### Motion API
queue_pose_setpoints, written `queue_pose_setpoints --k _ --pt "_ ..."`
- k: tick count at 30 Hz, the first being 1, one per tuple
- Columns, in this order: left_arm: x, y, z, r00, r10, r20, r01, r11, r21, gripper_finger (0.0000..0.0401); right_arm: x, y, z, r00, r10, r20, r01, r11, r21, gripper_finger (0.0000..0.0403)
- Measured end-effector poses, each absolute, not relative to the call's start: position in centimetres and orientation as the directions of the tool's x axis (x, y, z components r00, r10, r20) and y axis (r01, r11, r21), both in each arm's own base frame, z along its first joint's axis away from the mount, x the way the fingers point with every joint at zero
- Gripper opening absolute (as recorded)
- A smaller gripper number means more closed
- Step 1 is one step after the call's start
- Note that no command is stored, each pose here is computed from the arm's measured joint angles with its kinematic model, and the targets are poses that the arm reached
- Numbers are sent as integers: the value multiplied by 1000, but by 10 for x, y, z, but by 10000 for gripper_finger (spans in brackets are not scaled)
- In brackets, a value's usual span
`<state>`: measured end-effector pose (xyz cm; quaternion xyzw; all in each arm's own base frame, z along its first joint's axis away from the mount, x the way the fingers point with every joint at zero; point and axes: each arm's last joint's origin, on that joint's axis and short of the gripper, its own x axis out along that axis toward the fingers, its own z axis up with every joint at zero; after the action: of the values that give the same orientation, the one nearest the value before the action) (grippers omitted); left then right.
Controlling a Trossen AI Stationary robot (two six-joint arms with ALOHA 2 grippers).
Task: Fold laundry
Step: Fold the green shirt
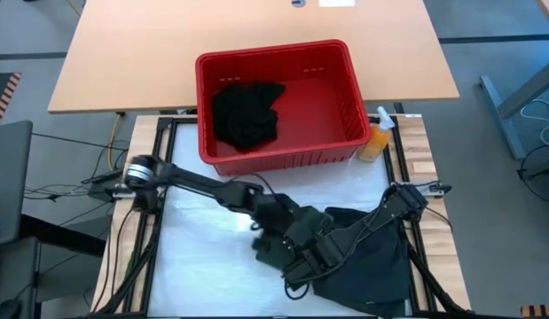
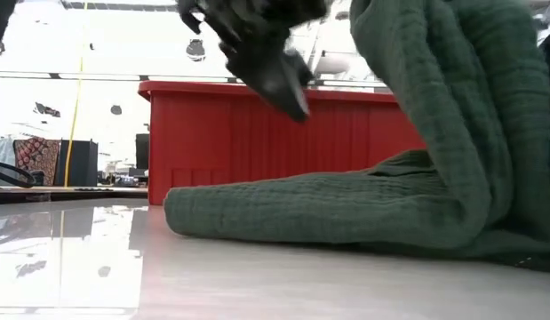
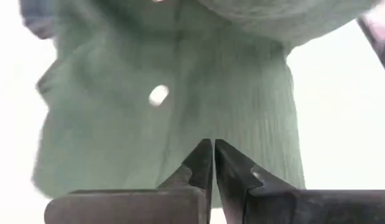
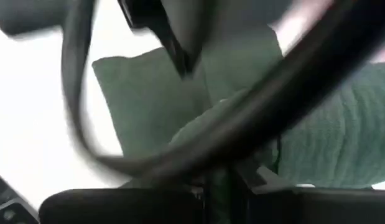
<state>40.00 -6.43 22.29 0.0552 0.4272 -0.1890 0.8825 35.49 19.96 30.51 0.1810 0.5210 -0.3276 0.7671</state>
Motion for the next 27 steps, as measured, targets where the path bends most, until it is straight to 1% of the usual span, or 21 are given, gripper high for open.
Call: queue_pose_setpoints --k 3,6,8,11,14,18,24,27 --pt "373 -50 247 564 -184 -805 335 942 19 2 358 194 305 240 -316 -918 700 711 -62 46" --pt "340 -33 260 622 -90 -778 223 973 66 0 363 188 305 242 -309 -920 712 700 -48 48" --pt "317 -23 265 684 -61 -727 135 990 44 0 369 182 305 257 -303 -918 721 693 -27 54" --pt "286 -17 268 772 -63 -633 53 998 -34 0 378 173 306 290 -292 -911 724 690 9 72" --pt "262 -16 269 825 -63 -561 5 994 -105 0 387 160 306 298 -269 -916 734 678 39 101" --pt "240 -14 268 841 -16 -541 -70 988 -139 0 397 141 306 285 -205 -936 718 693 67 155" --pt "229 -16 274 853 10 -523 -94 987 -133 0 405 113 305 249 -186 -950 733 678 60 249" --pt "228 -18 274 852 16 -523 -99 986 -132 0 406 102 304 211 -156 -965 748 661 57 268"
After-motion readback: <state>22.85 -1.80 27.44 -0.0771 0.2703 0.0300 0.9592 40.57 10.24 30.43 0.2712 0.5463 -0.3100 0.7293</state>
